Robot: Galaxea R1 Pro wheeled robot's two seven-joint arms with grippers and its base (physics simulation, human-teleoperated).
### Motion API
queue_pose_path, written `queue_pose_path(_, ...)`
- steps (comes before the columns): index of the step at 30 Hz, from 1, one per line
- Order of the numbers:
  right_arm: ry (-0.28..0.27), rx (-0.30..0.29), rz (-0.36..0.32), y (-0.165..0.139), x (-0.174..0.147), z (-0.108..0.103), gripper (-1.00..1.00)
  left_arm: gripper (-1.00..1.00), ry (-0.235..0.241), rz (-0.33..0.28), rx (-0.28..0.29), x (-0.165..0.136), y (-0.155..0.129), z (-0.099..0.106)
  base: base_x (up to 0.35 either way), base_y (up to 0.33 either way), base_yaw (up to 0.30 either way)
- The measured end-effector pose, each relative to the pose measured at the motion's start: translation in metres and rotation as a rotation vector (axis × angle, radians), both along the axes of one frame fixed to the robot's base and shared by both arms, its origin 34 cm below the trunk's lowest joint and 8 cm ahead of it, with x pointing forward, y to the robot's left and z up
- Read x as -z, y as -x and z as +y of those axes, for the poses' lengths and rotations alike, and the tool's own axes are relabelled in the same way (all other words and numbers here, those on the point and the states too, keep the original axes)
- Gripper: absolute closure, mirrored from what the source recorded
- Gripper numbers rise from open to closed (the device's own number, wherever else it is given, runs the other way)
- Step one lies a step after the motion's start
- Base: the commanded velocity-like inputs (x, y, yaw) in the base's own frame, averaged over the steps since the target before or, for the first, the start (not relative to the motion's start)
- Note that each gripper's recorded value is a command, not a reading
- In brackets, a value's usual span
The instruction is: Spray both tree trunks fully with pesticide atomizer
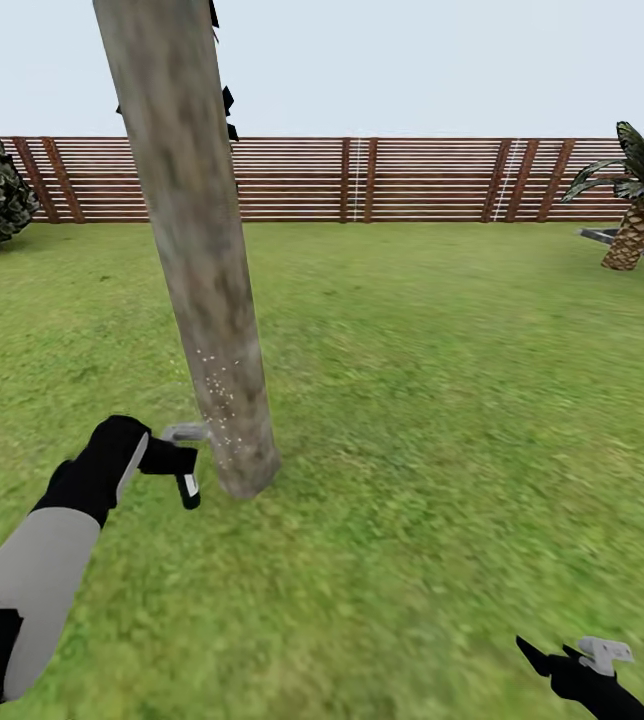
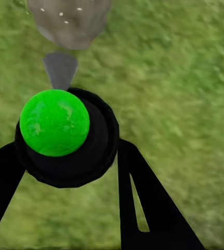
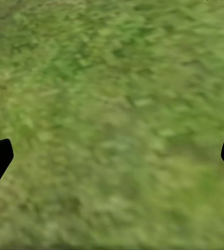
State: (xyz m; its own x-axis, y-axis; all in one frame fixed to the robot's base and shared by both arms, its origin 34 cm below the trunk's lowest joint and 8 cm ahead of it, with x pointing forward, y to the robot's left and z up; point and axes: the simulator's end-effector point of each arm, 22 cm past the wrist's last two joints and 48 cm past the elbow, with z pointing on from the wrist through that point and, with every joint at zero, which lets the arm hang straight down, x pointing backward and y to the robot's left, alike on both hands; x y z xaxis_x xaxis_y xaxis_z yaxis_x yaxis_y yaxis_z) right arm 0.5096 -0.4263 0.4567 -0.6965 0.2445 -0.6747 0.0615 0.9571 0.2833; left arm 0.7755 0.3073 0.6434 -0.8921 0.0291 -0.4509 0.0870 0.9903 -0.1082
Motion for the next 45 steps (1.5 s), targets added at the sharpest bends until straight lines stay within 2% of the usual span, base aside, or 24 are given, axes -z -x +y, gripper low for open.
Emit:
queue_pose_path(7,0.003,0.001,-0.002,0.0,-0.001,-0.002,-1.0,1.0,0.001,0.033,-0.003,0.019,0.015,0.0,0.0,-0.224,0.204)
queue_pose_path(24,0.009,0.002,-0.003,0.0,-0.002,-0.006,-1.0,1.0,0.004,0.055,-0.003,0.03,0.024,-0.004,-0.034,-0.268,0.015)
queue_pose_path(31,0.009,0.002,-0.003,0.0,-0.002,-0.006,-1.0,1.0,0.002,0.065,-0.003,0.036,0.029,-0.004,-0.088,-0.268,0.254)
queue_pose_path(36,0.009,0.002,-0.003,0.0,-0.002,-0.006,-1.0,1.0,-0.034,0.062,-0.021,0.036,0.028,0.005,-0.009,-0.268,0.278)
queue_pose_path(45,0.009,0.002,-0.003,0.0,-0.002,-0.006,-1.0,1.0,-0.029,0.061,-0.02,0.037,0.028,0.0,0.111,-0.254,0.278)
